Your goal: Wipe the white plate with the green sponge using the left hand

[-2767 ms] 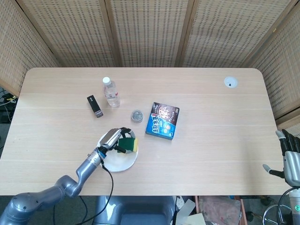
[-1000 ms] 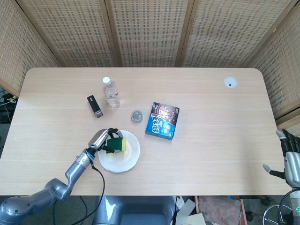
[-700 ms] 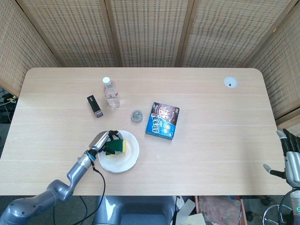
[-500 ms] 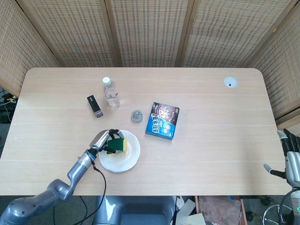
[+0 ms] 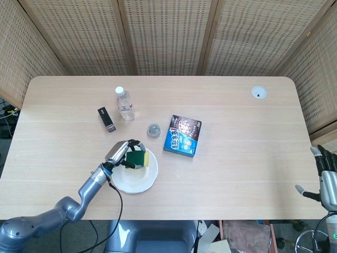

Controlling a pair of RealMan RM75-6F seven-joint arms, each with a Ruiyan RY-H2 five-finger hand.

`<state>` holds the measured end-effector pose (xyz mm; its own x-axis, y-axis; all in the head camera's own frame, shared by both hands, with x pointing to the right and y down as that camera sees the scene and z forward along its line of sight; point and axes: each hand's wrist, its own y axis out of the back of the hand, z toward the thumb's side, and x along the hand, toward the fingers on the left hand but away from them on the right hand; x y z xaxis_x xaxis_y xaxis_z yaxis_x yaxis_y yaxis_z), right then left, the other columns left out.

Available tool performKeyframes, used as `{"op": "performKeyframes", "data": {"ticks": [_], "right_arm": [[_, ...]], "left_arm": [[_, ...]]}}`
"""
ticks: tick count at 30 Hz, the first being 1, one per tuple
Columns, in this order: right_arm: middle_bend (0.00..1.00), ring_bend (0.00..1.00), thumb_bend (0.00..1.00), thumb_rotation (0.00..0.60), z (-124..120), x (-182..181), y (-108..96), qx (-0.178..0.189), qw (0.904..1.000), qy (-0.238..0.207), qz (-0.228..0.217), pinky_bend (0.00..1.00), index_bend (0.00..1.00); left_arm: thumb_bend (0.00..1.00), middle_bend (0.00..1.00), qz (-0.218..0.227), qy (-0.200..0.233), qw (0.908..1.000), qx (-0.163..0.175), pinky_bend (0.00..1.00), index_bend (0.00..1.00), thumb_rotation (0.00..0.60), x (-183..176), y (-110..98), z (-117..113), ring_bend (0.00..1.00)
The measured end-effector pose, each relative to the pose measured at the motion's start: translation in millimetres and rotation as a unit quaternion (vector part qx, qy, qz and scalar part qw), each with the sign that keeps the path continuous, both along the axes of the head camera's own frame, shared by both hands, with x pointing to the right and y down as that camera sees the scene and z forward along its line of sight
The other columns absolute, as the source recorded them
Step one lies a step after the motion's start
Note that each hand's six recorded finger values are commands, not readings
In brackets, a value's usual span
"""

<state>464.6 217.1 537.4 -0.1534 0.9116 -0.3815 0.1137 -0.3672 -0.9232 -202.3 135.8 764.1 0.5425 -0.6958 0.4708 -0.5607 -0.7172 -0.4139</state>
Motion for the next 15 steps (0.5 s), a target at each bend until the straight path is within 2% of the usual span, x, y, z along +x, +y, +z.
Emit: {"op": "performKeyframes", "data": {"ticks": [9,15], "right_arm": [[0.0,0.0,0.0,0.6,2.0,3.1,-0.8,-0.003,1.0,0.002,0.004,0.0,0.0],[0.0,0.0,0.0,0.6,1.0,3.3,-1.0,-0.002,1.0,-0.001,0.004,0.0,0.0]], "left_arm": [[0.04,0.46,0.024,-0.034,0.9989,-0.023,0.44,0.53,0.6,15.0,20.5,22.6,0.33],[0.04,0.46,0.028,-0.04,0.9985,-0.026,0.44,0.53,0.6,16.3,24.2,27.2,0.33]]}}
